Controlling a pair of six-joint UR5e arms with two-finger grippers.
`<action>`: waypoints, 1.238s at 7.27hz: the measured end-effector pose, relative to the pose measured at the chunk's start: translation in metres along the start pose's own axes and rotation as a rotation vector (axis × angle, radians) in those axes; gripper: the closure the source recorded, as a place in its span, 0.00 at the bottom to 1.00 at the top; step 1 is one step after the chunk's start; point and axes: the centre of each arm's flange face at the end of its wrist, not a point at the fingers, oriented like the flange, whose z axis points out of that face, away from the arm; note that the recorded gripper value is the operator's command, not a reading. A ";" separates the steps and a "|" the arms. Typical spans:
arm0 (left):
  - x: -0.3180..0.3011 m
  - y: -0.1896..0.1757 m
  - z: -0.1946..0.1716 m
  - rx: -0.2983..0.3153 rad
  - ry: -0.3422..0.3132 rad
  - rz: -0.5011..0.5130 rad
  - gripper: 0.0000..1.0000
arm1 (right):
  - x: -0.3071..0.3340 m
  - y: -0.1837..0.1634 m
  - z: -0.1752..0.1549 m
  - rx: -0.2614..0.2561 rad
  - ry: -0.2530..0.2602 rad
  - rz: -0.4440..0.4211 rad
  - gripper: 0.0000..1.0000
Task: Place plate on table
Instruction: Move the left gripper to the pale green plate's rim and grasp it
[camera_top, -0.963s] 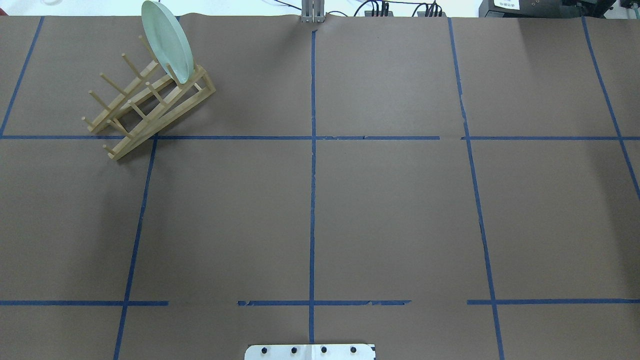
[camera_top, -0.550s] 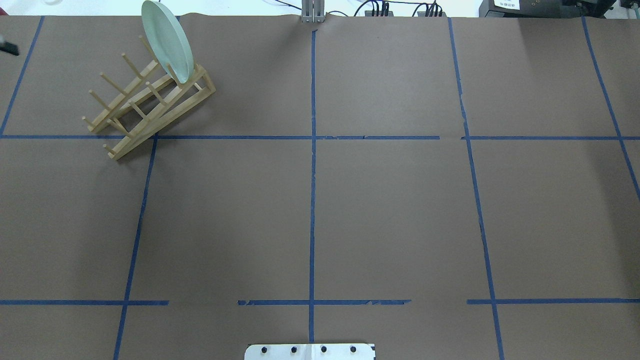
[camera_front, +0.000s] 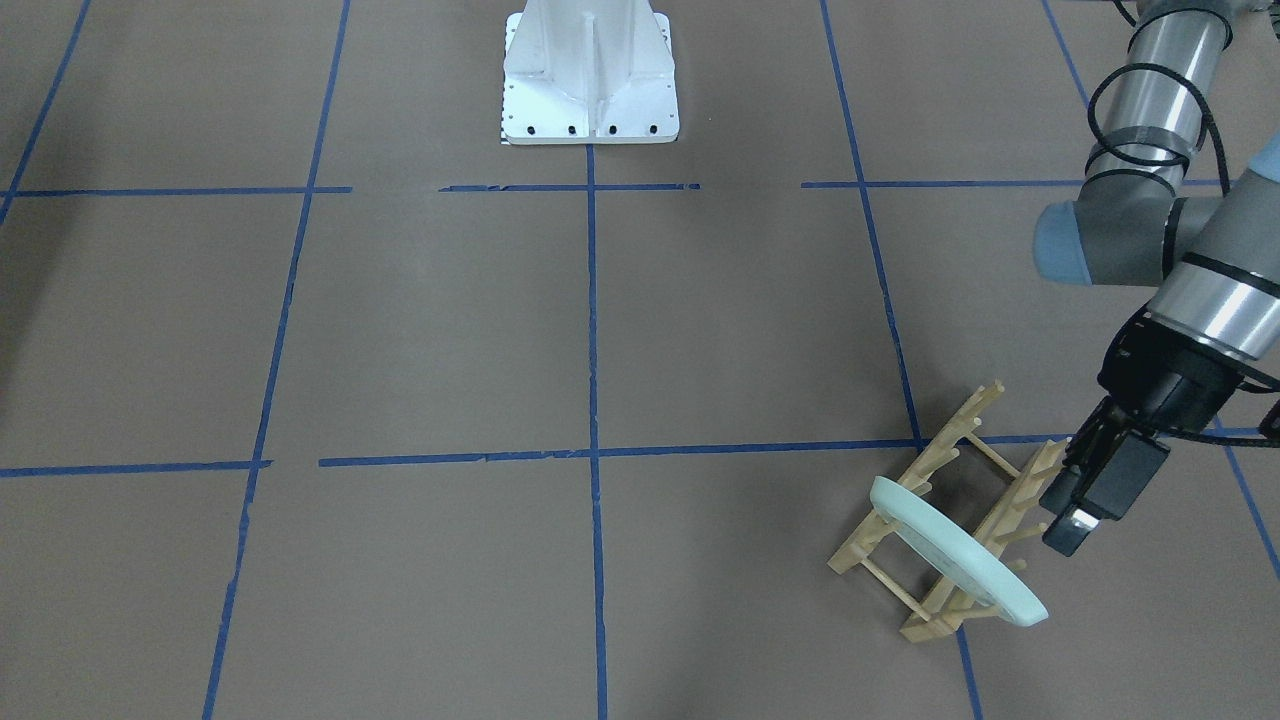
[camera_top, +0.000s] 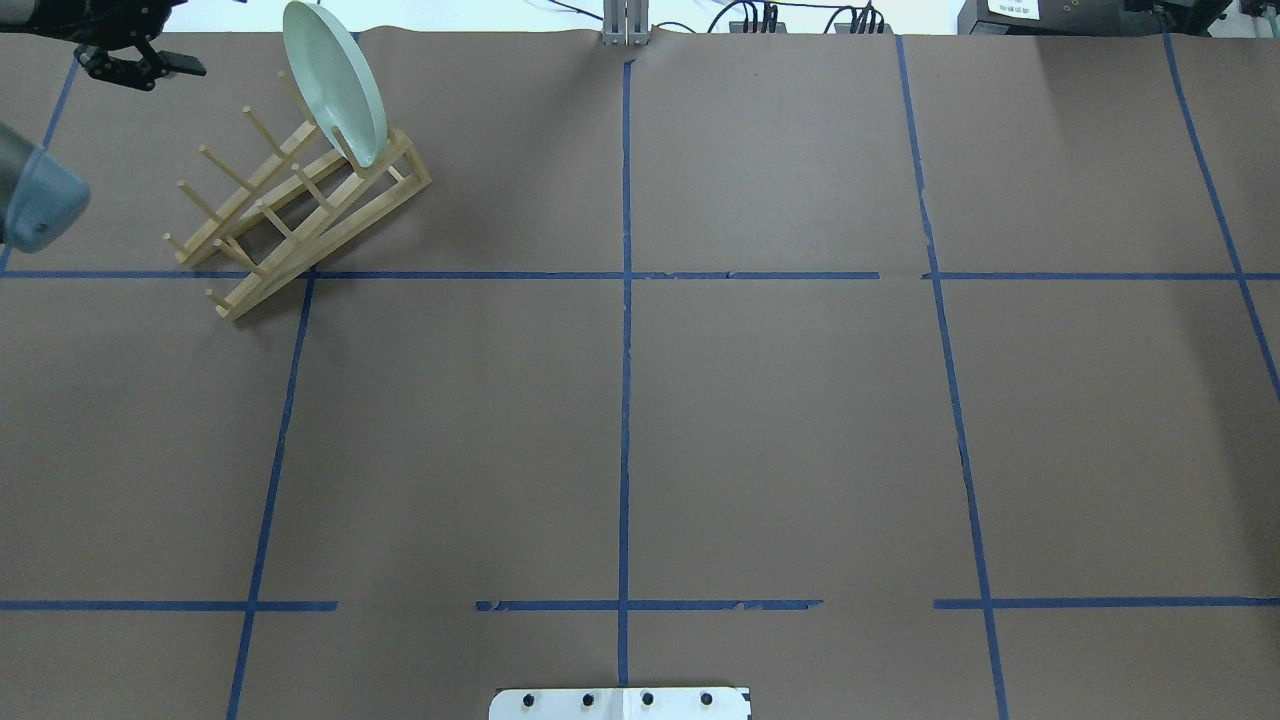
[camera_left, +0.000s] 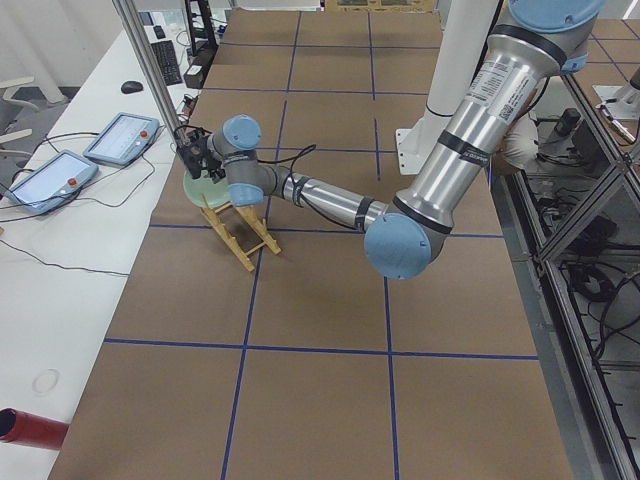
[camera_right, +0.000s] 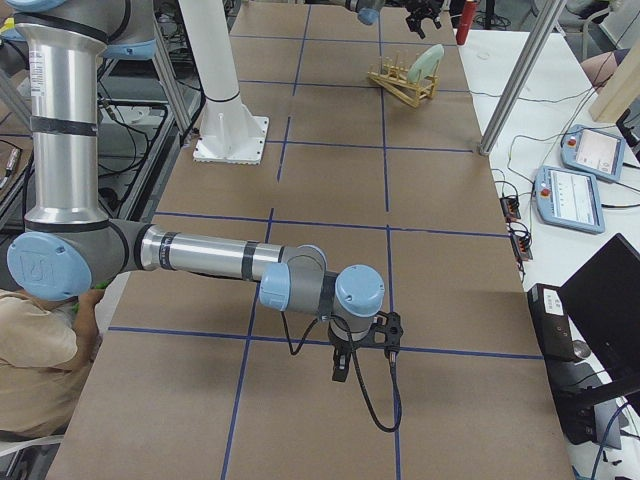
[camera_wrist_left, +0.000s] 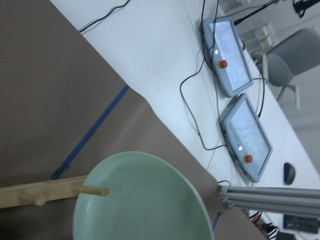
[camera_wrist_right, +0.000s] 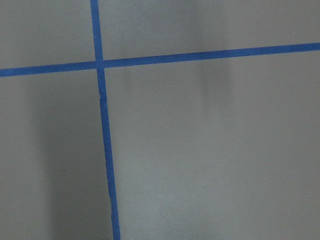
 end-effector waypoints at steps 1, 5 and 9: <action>0.002 0.004 0.015 0.015 -0.018 0.011 0.01 | 0.000 0.000 0.000 0.000 0.000 0.000 0.00; 0.023 0.010 0.033 0.024 -0.039 0.025 0.55 | 0.000 0.000 0.000 0.000 0.000 0.000 0.00; 0.032 0.015 0.038 0.018 -0.035 0.028 1.00 | 0.000 0.000 0.000 0.000 0.000 0.000 0.00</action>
